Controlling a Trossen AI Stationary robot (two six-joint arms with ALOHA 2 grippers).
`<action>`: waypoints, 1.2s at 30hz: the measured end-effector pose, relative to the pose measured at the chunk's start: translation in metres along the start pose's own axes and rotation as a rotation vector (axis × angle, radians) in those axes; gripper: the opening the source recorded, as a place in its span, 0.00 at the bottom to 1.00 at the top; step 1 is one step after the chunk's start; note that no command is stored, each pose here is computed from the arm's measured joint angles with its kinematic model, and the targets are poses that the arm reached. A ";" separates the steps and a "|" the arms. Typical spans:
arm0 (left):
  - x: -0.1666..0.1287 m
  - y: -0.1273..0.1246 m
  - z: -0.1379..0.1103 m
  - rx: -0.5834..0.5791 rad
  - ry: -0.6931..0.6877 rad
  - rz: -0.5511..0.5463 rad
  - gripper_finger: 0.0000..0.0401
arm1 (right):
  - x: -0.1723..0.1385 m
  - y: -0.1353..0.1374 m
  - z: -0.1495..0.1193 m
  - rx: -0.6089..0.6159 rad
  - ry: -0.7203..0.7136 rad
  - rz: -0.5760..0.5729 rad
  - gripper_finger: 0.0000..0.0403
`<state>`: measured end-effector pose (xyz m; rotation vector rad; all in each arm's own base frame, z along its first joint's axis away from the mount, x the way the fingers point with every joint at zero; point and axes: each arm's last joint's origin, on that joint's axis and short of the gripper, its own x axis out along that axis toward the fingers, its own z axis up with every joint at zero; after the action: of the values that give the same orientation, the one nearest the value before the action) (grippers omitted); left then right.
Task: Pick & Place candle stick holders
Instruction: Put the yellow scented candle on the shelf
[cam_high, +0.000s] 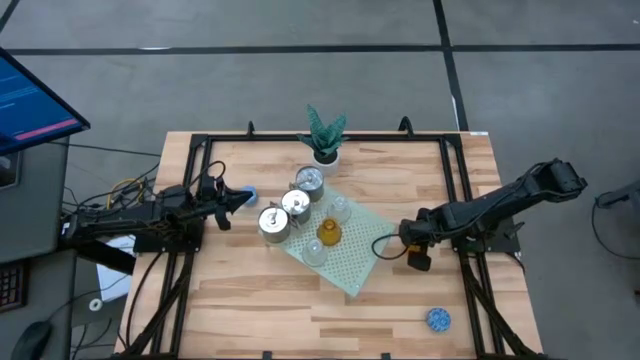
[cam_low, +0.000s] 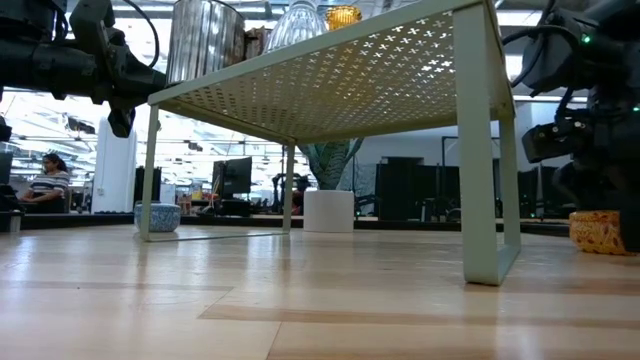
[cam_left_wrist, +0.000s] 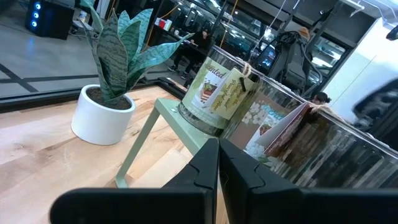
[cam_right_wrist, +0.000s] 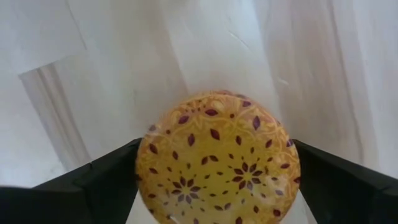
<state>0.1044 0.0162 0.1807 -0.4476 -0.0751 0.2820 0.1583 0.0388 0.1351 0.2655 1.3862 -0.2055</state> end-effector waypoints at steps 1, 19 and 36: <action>0.000 0.000 0.000 0.000 0.000 0.000 0.03 | 0.000 0.000 0.000 0.002 0.000 -0.001 0.92; 0.000 0.000 0.000 0.000 0.000 0.000 0.03 | 0.001 -0.001 0.000 0.042 -0.009 -0.018 0.72; 0.000 0.000 0.000 0.000 0.000 0.000 0.03 | -0.045 0.008 0.016 0.026 0.073 -0.066 0.72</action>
<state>0.1043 0.0162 0.1809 -0.4476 -0.0755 0.2819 0.1679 0.0408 0.1822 0.2509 1.4665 -0.2706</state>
